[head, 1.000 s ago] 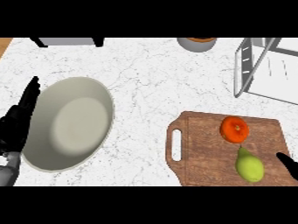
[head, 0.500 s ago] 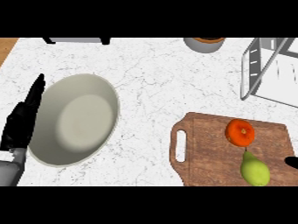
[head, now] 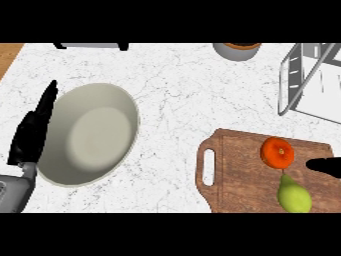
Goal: Pick the squash from the cutting board and place it in the tiered basket
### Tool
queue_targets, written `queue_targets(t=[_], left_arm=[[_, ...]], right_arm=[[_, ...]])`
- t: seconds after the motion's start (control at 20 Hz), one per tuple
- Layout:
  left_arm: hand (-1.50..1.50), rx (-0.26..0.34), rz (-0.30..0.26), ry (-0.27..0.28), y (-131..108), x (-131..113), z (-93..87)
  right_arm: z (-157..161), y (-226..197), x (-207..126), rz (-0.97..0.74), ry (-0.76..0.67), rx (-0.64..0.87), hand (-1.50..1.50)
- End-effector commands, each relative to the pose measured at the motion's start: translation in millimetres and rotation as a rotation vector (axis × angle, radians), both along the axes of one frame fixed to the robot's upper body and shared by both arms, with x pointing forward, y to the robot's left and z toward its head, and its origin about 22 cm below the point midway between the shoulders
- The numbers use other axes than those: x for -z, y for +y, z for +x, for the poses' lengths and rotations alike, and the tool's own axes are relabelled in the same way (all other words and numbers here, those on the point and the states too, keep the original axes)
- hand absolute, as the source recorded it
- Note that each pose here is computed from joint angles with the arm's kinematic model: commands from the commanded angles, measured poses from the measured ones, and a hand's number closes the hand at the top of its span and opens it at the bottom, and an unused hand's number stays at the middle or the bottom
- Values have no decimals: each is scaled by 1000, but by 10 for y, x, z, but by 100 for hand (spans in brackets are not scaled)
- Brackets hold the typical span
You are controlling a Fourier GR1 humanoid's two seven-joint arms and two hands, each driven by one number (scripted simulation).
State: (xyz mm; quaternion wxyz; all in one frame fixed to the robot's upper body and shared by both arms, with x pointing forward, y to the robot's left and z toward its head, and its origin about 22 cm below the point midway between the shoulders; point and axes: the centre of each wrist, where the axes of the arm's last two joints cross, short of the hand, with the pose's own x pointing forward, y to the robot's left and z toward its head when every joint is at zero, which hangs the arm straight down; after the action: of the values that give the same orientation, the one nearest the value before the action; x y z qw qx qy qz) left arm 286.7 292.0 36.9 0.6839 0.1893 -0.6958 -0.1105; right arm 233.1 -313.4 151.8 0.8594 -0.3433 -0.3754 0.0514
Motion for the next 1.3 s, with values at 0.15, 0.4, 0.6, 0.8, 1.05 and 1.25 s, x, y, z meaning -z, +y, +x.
queue_targets(t=[0.15,0.4,0.6,0.8,1.05,1.25], left_arm=[[0,10,3,12,-25,38,-30],[0,-12,-6,22,42,76,-72],[0,-2,6,23,74,63,-37],[0,-20,14,8,71,126,-47],[0,-27,15,21,-2,117,-4],[0,-26,4,22,43,153,-27]], right_arm=[[218,212,126,18,237,85,-150],[263,230,162,19,276,52,-150],[352,451,328,-9,262,35,-150],[196,532,504,-72,297,16,-150],[318,603,387,-121,298,4,-150],[451,628,351,-129,292,4,-150]])
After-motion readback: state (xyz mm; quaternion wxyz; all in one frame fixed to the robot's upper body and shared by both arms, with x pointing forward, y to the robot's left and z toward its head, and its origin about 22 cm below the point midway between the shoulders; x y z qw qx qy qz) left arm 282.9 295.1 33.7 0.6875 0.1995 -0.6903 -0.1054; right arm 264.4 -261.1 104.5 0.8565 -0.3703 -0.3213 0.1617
